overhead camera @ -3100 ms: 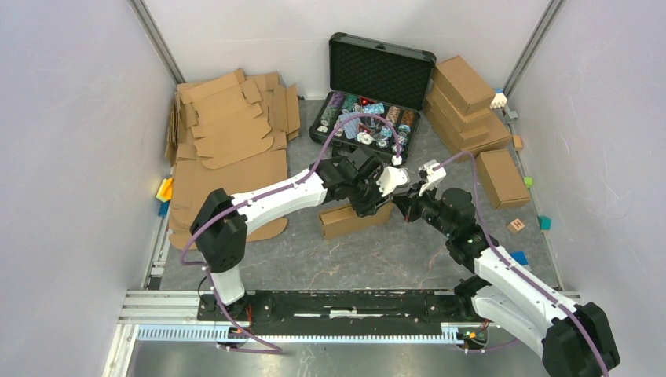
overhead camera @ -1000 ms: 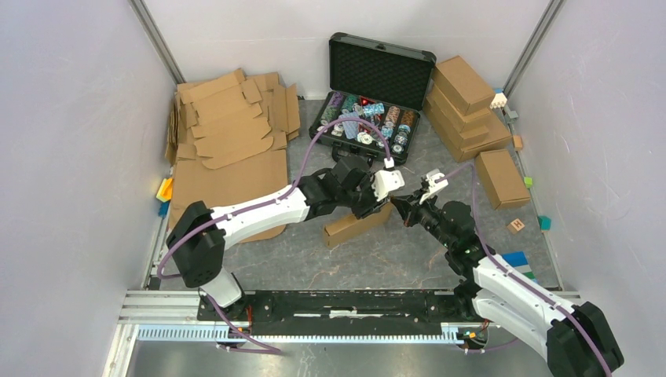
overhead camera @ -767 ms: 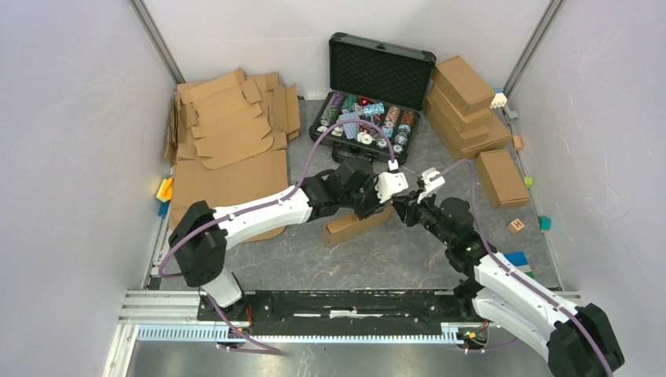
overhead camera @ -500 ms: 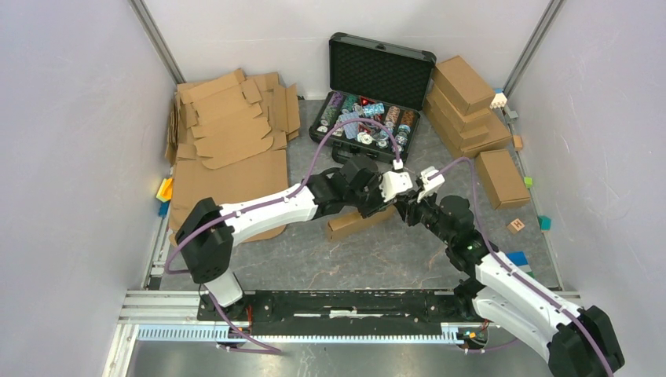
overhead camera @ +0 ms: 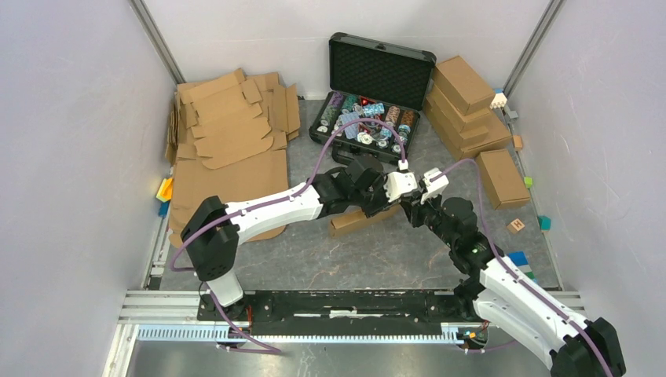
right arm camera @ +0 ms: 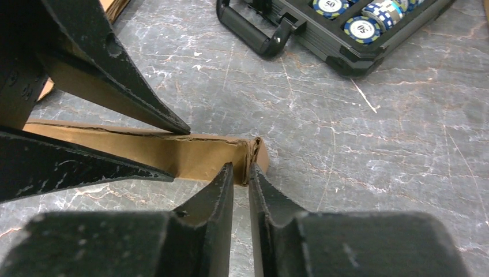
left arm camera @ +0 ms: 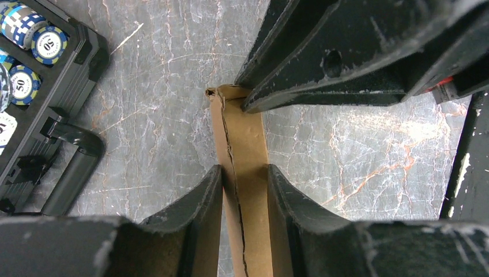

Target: Fold the paper box

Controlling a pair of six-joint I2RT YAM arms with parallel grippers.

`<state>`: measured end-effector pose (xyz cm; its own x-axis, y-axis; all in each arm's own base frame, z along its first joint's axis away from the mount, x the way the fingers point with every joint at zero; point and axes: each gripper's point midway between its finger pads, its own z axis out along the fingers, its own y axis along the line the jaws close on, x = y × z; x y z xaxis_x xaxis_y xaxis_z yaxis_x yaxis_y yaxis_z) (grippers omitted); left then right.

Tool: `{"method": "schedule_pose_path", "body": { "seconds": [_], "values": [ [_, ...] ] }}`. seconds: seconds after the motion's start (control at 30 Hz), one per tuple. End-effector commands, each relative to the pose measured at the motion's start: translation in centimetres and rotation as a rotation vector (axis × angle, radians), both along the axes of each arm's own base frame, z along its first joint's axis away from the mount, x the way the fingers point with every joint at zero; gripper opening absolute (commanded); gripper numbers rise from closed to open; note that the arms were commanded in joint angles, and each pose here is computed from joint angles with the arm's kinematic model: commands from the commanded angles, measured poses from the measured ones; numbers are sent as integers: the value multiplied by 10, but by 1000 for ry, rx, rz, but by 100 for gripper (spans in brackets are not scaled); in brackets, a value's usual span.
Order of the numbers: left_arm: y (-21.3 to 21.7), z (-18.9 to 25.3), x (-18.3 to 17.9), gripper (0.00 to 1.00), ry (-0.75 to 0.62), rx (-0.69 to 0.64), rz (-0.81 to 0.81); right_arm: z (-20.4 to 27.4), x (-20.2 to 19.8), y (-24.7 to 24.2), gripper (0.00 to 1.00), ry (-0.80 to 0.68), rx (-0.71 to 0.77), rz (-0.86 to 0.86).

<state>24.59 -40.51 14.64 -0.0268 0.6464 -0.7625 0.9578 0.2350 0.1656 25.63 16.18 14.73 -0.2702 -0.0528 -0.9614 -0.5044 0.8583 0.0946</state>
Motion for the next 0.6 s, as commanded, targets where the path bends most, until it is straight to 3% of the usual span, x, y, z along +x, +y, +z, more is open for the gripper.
{"method": "schedule_pose_path", "body": {
  "seconds": [0.0, 0.13, 0.27, 0.33, 0.57],
  "values": [
    [19, -38, -1, 32, 41, 146, 22, 22, 8, -4, 18, -56, -4, -32],
    [20, -37, 0, 32, 45, 144, 28, 24, 9, 2, 14, -56, 0, -7],
    [21, -37, 0, 32, 46, 146, 30, 30, 11, 2, 23, -73, 13, -15],
    [21, -37, 0, 32, 46, 147, 31, 33, 12, 2, 22, -80, 12, -19],
    [20, -35, 0, 32, 47, 142, 28, 41, 17, 3, 13, -94, 18, -27]
  ]
}}
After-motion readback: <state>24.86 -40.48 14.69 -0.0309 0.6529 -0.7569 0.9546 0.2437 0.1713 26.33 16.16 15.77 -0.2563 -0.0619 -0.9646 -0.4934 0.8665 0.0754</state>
